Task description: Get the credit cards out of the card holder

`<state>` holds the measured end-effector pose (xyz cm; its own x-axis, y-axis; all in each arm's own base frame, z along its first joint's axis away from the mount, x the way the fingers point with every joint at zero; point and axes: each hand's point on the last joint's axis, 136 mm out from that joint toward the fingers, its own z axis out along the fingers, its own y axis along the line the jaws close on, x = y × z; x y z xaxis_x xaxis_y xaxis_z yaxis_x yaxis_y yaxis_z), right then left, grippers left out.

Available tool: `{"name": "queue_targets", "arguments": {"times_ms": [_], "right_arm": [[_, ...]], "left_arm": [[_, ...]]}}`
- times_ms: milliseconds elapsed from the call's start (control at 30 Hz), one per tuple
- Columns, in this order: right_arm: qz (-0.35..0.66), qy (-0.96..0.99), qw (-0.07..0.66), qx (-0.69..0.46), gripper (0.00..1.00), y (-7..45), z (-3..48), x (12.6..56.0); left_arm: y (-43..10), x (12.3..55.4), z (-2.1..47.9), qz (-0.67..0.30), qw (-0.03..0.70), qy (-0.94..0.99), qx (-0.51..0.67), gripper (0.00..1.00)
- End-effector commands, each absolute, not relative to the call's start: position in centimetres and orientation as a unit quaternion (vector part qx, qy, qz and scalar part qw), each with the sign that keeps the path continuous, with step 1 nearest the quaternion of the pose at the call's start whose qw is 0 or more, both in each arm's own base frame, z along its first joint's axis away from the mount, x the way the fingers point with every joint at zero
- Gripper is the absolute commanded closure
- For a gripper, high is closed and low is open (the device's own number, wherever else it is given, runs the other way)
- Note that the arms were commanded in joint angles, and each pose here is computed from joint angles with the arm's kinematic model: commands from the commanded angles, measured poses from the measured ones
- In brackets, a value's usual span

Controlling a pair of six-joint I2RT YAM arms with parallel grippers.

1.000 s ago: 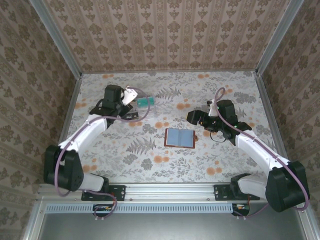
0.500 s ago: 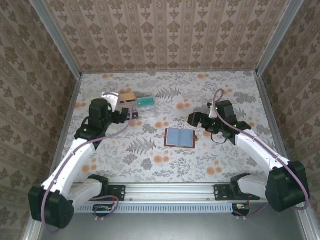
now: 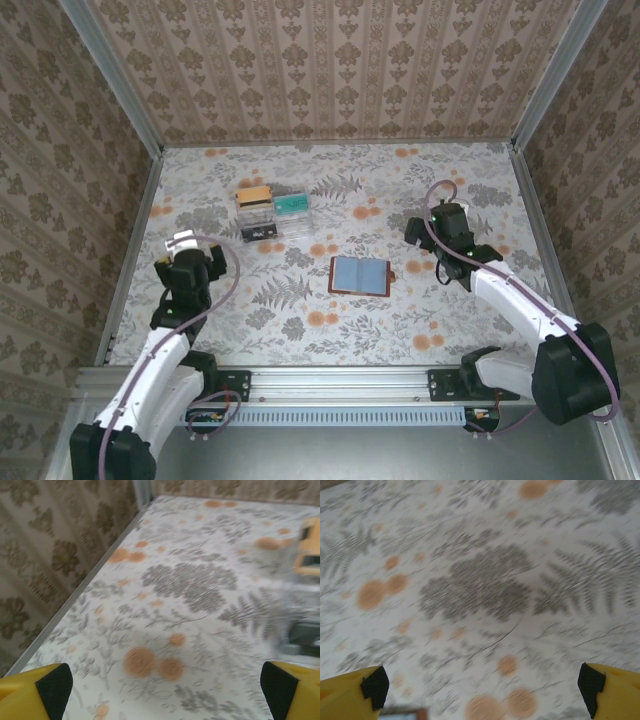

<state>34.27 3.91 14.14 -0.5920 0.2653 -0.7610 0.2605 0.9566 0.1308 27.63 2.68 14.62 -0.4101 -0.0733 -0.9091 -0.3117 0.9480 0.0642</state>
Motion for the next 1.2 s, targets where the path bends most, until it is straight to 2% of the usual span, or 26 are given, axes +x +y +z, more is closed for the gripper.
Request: {"name": "queue_targets", "arguments": {"times_ms": [0,133,300,400,533,633,733,967,1167], "right_arm": [[-0.118,0.854,0.493,0.12,0.0,0.9,16.1,36.1],[-0.185,0.839,0.501,0.101,0.0,-0.4,15.4,38.2],[-0.175,0.855,0.486,0.044,0.0,0.5,12.4,40.9],[-0.186,0.847,0.497,0.03,0.0,0.2,11.7,41.6],[-0.146,0.838,0.525,0.042,0.0,-0.7,11.1,41.3],[-0.111,0.837,0.533,0.059,0.0,-1.5,10.8,41.1],[-0.078,0.832,0.547,0.055,0.0,-1.4,10.8,40.7],[-0.034,0.81,0.583,0.041,0.0,-1.1,10.0,40.0],[-0.032,0.817,0.574,0.042,0.0,-1.1,9.9,39.8]], "left_arm": [[4.6,28.5,16.4,0.117,0.573,0.795,-0.16,0.0],[5.0,30.5,14.4,0.106,0.539,0.821,-0.157,0.0],[3.9,34.7,12.4,0.108,0.517,0.844,-0.093,0.0],[3.4,37.1,11.3,0.096,0.528,0.84,-0.073,0.0],[2.5,39.6,11.4,0.081,0.55,0.83,-0.035,0.0],[1.5,40.1,10.4,0.056,0.548,0.834,-0.008,0.0],[-0.1,39.8,9.4,0.027,0.575,0.817,0.034,0.0],[0.4,39.7,9.5,0.031,0.571,0.82,0.018,0.0],[0.2,39.9,9.5,0.044,0.568,0.821,0.025,0.0]]}}
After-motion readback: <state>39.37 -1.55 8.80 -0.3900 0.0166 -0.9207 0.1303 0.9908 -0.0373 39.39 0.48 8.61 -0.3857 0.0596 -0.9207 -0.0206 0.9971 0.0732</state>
